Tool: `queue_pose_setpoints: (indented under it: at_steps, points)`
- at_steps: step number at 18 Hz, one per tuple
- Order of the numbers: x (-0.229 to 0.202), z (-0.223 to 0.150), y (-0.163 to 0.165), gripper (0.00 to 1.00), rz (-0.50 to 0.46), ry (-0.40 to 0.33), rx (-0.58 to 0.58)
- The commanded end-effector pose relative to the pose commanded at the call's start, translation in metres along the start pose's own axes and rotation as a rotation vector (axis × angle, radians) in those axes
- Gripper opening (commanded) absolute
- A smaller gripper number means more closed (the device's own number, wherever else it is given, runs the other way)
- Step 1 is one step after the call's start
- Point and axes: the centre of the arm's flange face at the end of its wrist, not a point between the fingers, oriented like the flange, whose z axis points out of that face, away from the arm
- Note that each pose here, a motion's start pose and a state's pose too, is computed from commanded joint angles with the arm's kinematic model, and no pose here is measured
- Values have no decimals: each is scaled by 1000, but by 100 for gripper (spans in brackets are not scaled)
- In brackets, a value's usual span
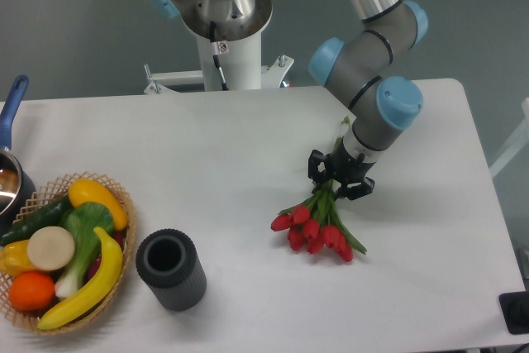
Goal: Pick up the flowers from the table
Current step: 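Lower the gripper onto the stems near the twine and close it, then lift the gripped red tulip bunch up off the table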
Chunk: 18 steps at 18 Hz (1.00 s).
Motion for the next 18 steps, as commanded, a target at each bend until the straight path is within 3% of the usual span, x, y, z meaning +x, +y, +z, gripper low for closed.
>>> queue_pose_setpoints:
  at_steps: [6, 13, 18]
  points:
    - [1, -1, -1, 33, -19, -3, -1]
    - [14, -33, -6, 33, -19, -34, 12]
    - [39, -103, -19, 33, 17, -150, 72]
